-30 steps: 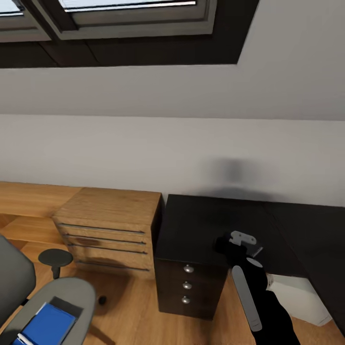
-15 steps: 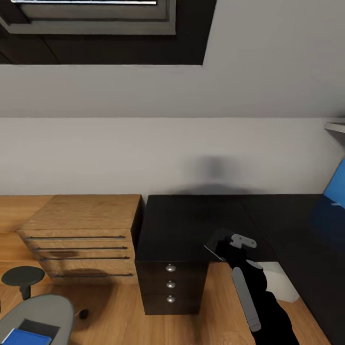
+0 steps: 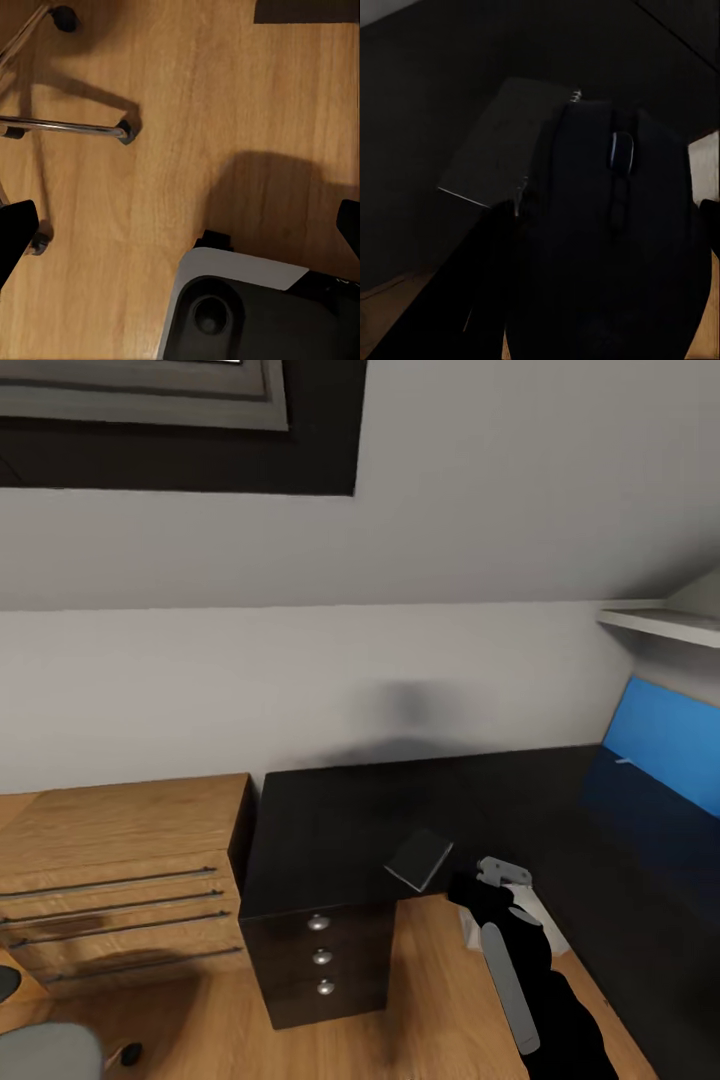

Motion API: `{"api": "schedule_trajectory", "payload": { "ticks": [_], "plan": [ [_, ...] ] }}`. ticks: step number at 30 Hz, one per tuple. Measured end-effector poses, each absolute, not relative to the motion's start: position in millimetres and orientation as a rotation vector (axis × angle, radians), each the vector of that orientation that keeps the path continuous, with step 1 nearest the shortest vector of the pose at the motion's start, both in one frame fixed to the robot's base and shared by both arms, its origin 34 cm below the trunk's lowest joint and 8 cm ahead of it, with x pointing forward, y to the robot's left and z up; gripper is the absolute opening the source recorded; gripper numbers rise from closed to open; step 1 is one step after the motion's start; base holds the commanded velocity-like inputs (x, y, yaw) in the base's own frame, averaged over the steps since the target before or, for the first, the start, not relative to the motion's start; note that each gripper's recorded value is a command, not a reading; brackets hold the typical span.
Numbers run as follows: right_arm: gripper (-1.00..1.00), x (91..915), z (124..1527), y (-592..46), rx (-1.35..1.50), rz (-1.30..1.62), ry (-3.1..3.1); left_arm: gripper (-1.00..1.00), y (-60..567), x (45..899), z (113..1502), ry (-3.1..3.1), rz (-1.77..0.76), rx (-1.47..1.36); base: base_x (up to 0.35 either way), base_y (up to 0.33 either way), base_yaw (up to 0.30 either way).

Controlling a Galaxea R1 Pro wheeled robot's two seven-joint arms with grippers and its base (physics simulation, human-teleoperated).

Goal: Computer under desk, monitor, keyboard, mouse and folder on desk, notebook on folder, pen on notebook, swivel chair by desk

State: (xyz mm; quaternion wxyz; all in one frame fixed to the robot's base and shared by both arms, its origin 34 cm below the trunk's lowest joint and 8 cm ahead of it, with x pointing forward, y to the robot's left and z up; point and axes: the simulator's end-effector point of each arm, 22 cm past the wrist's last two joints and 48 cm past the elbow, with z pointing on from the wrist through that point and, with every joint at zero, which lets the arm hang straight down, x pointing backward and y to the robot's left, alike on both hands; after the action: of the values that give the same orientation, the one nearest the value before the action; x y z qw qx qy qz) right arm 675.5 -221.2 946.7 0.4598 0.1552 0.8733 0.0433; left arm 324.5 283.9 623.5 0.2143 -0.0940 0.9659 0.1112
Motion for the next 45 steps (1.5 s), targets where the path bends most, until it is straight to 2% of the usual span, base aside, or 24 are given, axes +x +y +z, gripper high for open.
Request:
{"api": "schedule_trajectory", "payload": {
  "ticks": [21, 25, 27, 29, 31, 38, 45],
  "plan": [
    [-1.00, 680, 951, -224, 0.391, 0.105, 2.115, 1.00, 285, 324, 624, 2.678, 0.311, -0.261, 0.000, 0.000, -0.271],
    [-1.00, 722, 938, -262, 0.362, -0.052, 2.082, 1.00, 284, 324, 623, 2.679, 0.309, -0.261, 0.000, 0.000, -0.005],
    [-1.00, 805, 962, -374, 0.420, -0.274, 1.973, 1.00, 278, 324, 623, 2.682, 0.298, -0.263, 0.000, 0.000, 0.000],
    [-1.00, 852, 1028, -388, 0.452, -0.279, 1.836, 1.00, 276, 324, 623, 2.682, 0.294, -0.264, 0.000, 0.000, 0.000],
    [-1.00, 822, 958, -404, 0.492, -0.338, 1.975, 1.00, 274, 324, 623, 2.682, 0.292, -0.264, 0.000, 0.000, 0.000],
    [-1.00, 802, 939, -423, 0.680, -0.348, 1.985, 1.00, 274, 324, 623, 2.682, 0.291, -0.266, 0.000, -0.018, 0.000],
    [-1.00, 777, 919, -437, 0.810, -0.414, 2.014, 1.00, 274, 326, 624, 2.672, 0.291, -0.269, 0.000, -0.258, 0.000]
  ]
}}
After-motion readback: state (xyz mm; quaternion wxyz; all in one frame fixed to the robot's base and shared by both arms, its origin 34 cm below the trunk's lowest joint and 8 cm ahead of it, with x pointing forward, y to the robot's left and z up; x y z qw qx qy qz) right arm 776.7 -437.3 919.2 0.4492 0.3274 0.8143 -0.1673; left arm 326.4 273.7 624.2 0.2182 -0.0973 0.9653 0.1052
